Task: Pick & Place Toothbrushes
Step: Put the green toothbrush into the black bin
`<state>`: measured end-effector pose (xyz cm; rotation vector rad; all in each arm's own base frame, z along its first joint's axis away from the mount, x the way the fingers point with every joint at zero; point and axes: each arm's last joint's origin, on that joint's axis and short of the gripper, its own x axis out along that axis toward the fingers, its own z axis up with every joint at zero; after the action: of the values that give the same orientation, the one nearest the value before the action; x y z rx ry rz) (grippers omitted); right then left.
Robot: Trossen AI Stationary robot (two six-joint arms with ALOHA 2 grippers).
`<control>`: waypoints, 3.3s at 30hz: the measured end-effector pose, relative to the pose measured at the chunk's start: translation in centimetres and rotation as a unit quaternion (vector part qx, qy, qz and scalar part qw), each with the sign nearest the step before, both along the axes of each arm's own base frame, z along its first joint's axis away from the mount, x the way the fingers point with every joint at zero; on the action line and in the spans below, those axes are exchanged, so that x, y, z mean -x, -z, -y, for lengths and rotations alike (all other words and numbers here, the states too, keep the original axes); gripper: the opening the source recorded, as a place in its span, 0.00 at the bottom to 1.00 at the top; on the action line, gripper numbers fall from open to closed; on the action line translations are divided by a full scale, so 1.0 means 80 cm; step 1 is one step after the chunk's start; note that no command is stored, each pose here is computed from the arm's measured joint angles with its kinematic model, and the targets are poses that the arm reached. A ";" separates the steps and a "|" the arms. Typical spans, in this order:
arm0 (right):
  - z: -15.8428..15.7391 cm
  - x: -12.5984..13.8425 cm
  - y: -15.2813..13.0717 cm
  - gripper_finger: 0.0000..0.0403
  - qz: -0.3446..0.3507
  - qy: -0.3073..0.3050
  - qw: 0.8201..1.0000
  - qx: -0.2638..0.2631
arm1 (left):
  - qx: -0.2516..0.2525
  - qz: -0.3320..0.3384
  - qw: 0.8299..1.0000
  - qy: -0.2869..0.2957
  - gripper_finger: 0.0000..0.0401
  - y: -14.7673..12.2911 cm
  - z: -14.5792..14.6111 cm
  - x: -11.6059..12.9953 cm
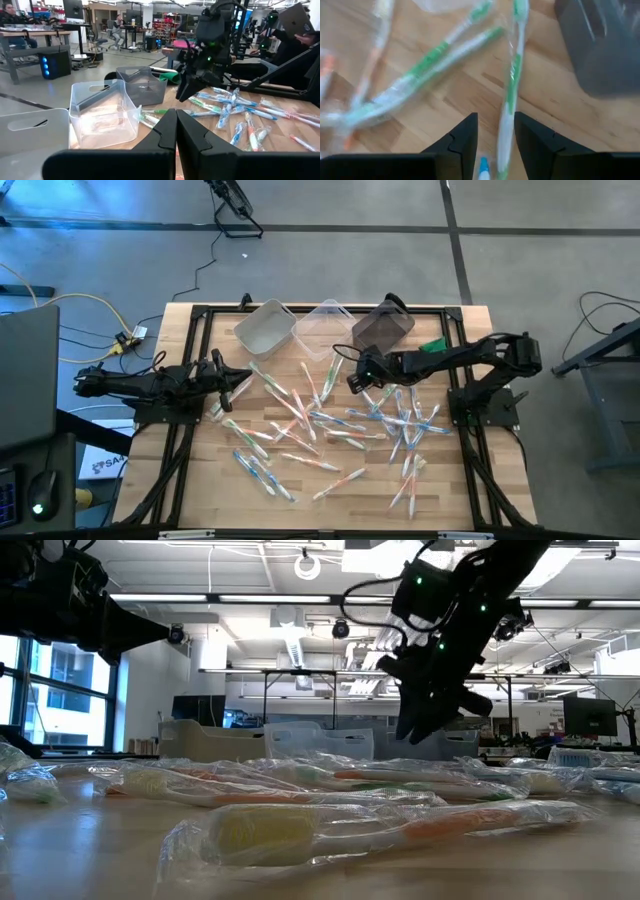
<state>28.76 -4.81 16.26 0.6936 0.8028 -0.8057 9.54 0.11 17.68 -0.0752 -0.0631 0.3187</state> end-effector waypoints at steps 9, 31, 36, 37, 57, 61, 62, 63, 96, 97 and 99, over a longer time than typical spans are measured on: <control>0.001 -0.008 0.018 0.30 -0.007 0.003 1.000 -0.007 | 0.000 0.000 1.000 0.000 0.00 0.000 0.000 0.000; 0.002 -0.007 0.023 0.30 -0.020 0.018 1.000 0.002 | 0.000 0.000 1.000 0.000 0.00 0.000 0.000 0.000; 0.002 -0.007 0.030 0.30 -0.031 0.021 0.999 -0.002 | 0.000 0.000 1.000 0.000 0.00 0.000 0.000 0.000; 0.001 -0.007 0.032 0.30 -0.034 0.025 0.999 -0.005 | 0.000 0.000 1.000 0.000 0.00 0.000 0.000 0.000; -0.001 -0.012 0.052 0.30 -0.050 0.019 0.998 -0.025 | -0.001 -0.001 1.000 0.000 0.00 0.000 0.000 0.000; -0.001 -0.012 0.053 0.30 -0.051 0.018 0.998 -0.027 | -0.001 0.000 1.000 0.000 0.00 0.000 0.000 0.000; -0.001 -0.012 0.053 0.30 -0.050 0.018 0.998 -0.027 | -0.001 0.000 1.000 0.000 0.00 0.000 0.000 0.000; -0.001 -0.012 0.053 0.30 -0.050 0.018 0.998 -0.027 | -0.001 0.000 1.000 0.000 0.00 0.000 0.000 0.000; -0.002 -0.012 0.054 0.25 -0.054 0.012 0.998 -0.029 | -0.001 0.000 1.000 0.000 0.00 0.000 0.000 0.000; -0.001 -0.012 0.054 0.24 -0.054 0.012 0.998 -0.028 | -0.001 0.000 1.000 0.000 0.00 0.000 0.000 0.000; -0.001 -0.012 0.054 0.20 -0.054 0.013 0.998 -0.028 | -0.001 0.000 1.000 0.000 0.00 0.000 0.000 0.000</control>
<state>29.69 -4.70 11.94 0.7157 0.9181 -0.8513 9.54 0.10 17.68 -0.0729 -0.0629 0.3180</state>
